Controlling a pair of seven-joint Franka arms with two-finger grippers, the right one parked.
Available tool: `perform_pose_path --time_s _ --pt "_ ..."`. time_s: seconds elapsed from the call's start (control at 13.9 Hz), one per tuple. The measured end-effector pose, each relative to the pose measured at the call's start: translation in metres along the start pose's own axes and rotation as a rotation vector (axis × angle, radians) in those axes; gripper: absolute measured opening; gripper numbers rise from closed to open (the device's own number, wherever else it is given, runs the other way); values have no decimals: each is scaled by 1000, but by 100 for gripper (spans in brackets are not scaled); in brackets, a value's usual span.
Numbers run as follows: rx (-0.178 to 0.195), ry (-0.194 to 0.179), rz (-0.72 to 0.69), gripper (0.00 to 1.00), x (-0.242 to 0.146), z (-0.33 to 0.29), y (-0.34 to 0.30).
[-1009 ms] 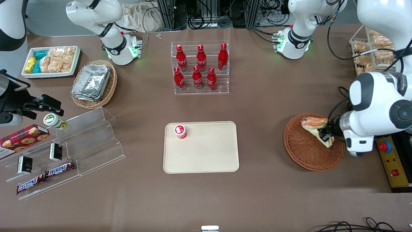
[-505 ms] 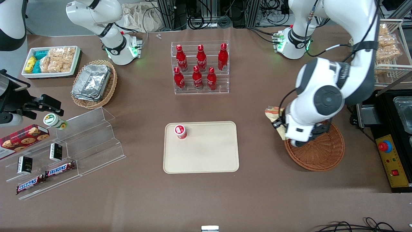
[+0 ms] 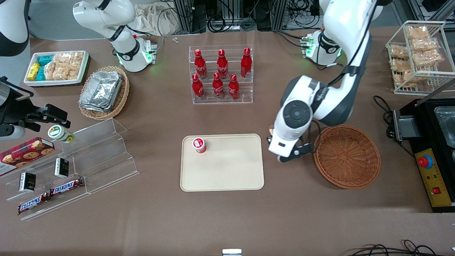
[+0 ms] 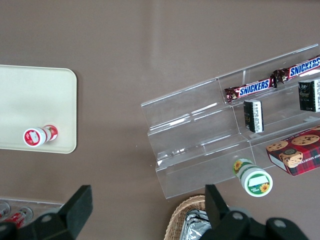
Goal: Place sandwich from basket to tray
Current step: 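Carry the held sandwich with the left gripper over the white tray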
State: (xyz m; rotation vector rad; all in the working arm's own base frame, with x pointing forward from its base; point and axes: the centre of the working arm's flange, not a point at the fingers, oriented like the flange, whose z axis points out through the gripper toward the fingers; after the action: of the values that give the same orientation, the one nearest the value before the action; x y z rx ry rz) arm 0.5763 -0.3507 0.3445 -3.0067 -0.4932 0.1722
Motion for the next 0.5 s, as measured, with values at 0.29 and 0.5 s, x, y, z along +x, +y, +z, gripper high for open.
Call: perform_pose_path --time_s 0.29,0.5 --pt "-19 82 94 15 -13 16 49" --pt "-53 131 204 15 -20 38 77"
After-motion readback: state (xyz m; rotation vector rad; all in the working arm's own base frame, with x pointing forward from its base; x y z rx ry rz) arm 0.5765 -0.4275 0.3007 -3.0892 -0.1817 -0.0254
